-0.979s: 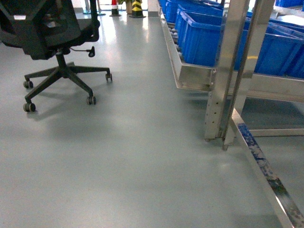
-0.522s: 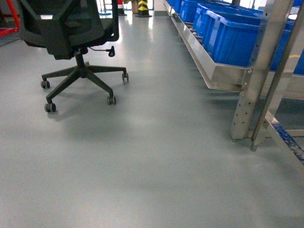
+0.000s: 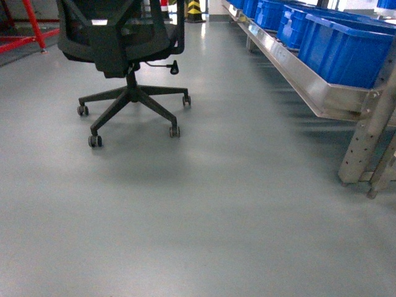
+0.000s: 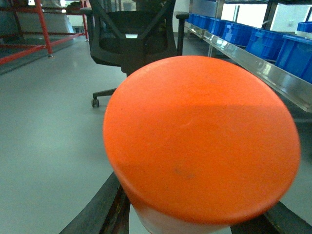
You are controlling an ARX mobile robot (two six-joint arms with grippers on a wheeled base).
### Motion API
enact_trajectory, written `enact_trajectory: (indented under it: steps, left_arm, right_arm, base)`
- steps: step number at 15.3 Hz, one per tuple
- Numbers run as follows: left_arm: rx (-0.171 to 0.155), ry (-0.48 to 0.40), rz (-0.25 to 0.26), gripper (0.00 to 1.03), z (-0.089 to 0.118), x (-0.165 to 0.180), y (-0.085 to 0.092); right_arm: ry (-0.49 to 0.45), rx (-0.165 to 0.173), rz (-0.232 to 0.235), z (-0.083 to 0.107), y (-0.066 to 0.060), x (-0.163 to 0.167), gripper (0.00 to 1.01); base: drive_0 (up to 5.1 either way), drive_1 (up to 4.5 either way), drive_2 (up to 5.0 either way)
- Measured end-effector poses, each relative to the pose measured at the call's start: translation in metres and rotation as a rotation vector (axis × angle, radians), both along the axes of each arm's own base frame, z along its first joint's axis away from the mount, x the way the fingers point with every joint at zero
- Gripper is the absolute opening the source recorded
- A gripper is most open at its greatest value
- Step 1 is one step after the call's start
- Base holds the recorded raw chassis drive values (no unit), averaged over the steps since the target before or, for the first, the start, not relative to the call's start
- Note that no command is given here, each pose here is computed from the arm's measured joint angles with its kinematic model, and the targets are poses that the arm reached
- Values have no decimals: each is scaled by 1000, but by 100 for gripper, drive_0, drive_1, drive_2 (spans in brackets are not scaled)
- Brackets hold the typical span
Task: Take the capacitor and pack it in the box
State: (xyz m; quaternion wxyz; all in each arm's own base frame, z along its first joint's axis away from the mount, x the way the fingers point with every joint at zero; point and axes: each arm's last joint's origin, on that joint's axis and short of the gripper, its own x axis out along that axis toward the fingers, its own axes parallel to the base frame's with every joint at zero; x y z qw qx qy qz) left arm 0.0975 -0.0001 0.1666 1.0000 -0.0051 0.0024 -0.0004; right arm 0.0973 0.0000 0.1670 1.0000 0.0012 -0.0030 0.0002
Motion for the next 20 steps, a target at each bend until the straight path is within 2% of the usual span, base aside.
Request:
enact_trajectory:
  steps: [20]
  left_arm:
    - [0,0,-1,44,0,0,0]
  right_arm:
    - [4,0,-1,0,0,0,98]
  base:
    - [-499,246,246]
